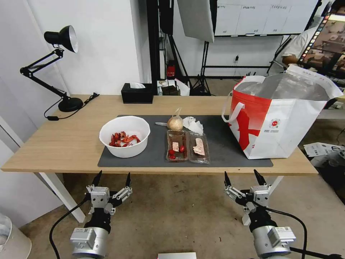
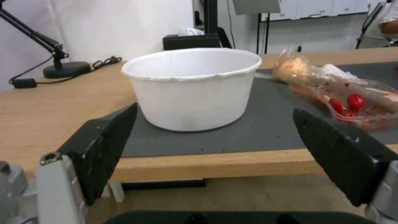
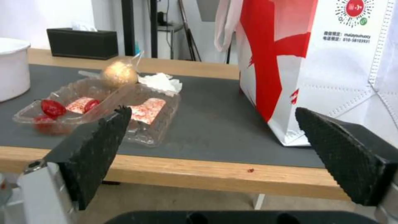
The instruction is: Pick up the trash from the table and place it into the takeout bag.
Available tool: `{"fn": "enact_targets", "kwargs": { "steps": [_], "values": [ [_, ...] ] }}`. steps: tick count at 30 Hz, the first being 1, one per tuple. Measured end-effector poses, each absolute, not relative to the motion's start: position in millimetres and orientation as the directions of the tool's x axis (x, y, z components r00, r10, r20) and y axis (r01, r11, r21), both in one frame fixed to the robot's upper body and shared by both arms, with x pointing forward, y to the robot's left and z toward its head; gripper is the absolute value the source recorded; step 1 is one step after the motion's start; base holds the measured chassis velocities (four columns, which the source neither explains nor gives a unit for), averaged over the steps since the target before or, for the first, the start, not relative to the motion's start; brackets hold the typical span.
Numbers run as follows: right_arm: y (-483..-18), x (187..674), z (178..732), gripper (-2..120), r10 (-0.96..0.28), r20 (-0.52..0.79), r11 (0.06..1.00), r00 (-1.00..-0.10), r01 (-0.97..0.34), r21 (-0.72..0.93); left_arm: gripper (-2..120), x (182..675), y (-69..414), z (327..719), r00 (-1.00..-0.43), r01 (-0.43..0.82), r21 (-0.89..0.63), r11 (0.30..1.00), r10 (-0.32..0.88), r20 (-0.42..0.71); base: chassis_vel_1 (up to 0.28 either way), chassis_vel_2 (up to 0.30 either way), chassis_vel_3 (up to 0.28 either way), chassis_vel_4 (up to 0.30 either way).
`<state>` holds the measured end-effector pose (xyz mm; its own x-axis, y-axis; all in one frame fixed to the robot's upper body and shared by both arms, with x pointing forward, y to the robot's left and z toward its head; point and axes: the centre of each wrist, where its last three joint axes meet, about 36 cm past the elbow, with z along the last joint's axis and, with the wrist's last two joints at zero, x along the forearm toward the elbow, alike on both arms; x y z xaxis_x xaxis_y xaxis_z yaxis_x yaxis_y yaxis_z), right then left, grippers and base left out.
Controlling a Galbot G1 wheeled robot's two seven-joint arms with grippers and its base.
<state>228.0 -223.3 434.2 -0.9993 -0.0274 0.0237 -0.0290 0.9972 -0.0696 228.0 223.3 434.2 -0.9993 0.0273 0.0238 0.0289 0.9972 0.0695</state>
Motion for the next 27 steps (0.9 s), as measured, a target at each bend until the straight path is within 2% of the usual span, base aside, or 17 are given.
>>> {"fn": "enact_targets", "kwargs": {
  "steps": [21, 24, 27],
  "values": [
    [-227, 229, 435, 100, -0.033, 0.039, 0.997, -0.999, -0.036, -0.072, 100, 228, 220, 435, -0.999, 0.020, 0.060, 0.998, 0.017, 0.049, 0.000, 0.000, 0.000, 0.000],
    [-244, 233, 440, 100, -0.053, 0.095, 0.995, -0.994, -0.061, -0.083, 100, 226, 209, 437, -0.994, 0.008, 0.031, 0.999, 0.004, 0.113, 0.000, 0.000, 0.000, 0.000],
    [-274, 243, 454, 100, -0.089, 0.192, 0.989, -0.977, -0.110, -0.098, 100, 220, 189, 442, -0.971, -0.017, -0.002, 1.000, -0.016, 0.239, 0.000, 0.000, 0.000, 0.000]
  ]
}}
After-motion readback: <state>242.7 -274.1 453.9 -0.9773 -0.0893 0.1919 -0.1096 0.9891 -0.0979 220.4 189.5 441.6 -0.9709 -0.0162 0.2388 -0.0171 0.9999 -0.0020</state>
